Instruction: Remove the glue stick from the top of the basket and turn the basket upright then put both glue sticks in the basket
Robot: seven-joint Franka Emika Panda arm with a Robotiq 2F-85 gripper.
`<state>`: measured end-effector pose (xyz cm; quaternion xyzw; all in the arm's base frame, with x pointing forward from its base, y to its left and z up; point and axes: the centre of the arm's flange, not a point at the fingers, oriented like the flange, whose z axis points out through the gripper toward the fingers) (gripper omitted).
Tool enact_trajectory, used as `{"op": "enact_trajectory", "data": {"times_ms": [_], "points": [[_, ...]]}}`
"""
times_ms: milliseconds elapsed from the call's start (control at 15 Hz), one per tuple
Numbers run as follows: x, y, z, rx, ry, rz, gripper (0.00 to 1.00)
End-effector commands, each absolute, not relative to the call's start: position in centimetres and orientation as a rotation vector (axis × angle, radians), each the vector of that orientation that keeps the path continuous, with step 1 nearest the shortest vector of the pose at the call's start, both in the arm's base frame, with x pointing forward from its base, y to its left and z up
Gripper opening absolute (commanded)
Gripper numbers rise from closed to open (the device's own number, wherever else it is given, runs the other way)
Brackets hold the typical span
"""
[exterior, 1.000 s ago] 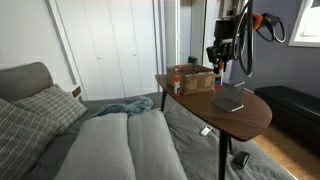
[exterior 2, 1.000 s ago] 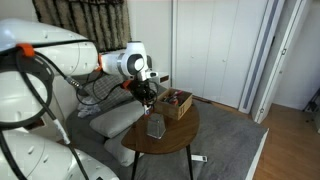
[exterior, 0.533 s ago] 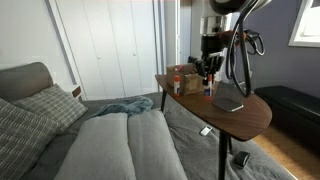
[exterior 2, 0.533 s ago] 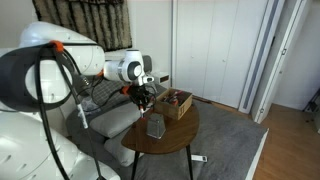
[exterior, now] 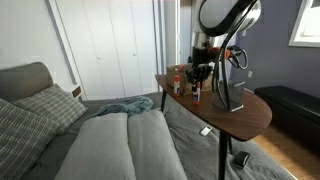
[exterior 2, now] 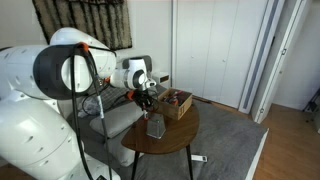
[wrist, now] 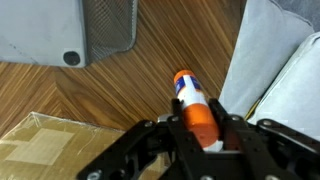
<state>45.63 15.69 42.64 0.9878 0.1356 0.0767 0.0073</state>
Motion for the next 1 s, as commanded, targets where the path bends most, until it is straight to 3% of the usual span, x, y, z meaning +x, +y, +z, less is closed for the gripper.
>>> {"op": "enact_trajectory", "data": {"times_ms": [0,267,400,933], "points": [[46.2,15.0,43.8,3.089,0.433,0.32,0.62],[44.5,13.8,47.3,3.064,0.336,0.397,0.9],[43.2,12.9,49.1,3.052,0.241,0.397,0.99],[38.9,7.3,50.2,3.052,-0.141,0.098,1.0]]}}
